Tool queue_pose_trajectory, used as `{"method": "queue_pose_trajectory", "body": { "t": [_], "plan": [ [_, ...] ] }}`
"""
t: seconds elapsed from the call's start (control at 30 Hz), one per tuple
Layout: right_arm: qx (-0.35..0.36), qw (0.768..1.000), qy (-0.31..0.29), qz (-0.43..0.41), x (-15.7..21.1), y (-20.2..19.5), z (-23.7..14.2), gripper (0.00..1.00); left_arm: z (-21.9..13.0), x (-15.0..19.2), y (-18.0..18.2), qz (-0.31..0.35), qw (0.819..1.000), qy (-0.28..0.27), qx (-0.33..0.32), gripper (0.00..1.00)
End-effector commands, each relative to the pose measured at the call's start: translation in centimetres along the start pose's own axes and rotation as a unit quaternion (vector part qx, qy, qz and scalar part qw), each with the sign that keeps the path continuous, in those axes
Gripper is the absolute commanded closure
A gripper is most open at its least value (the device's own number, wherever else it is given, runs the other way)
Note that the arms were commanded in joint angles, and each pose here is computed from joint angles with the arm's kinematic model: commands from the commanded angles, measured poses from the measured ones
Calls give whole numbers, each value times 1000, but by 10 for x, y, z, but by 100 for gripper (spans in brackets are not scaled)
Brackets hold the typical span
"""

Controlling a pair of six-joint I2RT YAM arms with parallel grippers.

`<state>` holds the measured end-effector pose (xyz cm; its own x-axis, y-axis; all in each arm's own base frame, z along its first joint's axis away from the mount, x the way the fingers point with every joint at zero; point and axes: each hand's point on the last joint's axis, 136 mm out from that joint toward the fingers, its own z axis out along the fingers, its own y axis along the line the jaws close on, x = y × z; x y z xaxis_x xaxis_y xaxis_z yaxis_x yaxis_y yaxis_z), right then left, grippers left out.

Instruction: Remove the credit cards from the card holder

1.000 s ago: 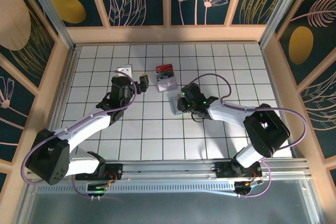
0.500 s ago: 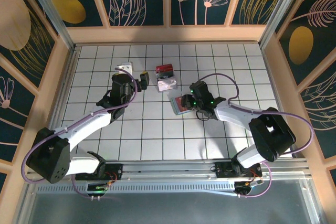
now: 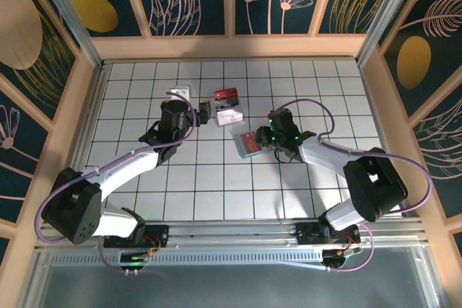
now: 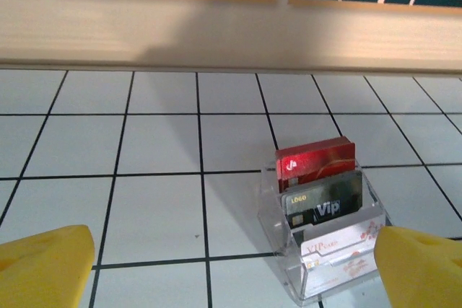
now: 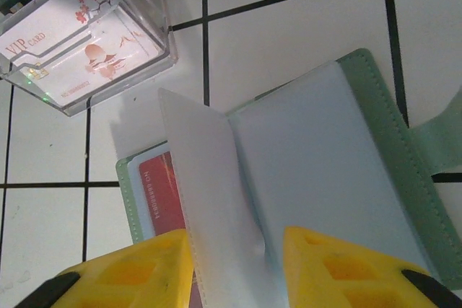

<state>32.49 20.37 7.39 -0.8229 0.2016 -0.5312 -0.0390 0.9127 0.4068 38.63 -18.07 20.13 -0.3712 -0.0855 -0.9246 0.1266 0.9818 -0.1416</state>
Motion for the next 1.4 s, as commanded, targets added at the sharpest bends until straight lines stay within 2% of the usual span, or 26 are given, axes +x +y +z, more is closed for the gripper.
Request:
{"method": "queue_pose_trajectory", "body": {
  "t": [0.0,0.37,0.57,0.9,1.03,1.23,1.37],
  "plan": [
    [28,1000,-12,0,-4,-21,-2,64,3,0,-15,27,1000,0,7,1],
    [92,996,-1,4,-2,-60,9,79,23,57,-78,118,991,39,40,1],
    [121,993,12,6,4,-74,14,80,37,86,-107,143,986,65,61,1],
    [112,989,96,-3,43,-71,31,81,48,112,-97,148,984,96,24,1],
    [106,987,116,-15,56,-58,35,81,48,112,-89,140,986,94,3,1],
    [38,989,142,-1,68,-22,32,81,46,113,-80,143,985,95,-18,1],
    [27,990,139,7,66,-10,25,81,43,117,-72,143,984,99,-30,1]
  ]
}}
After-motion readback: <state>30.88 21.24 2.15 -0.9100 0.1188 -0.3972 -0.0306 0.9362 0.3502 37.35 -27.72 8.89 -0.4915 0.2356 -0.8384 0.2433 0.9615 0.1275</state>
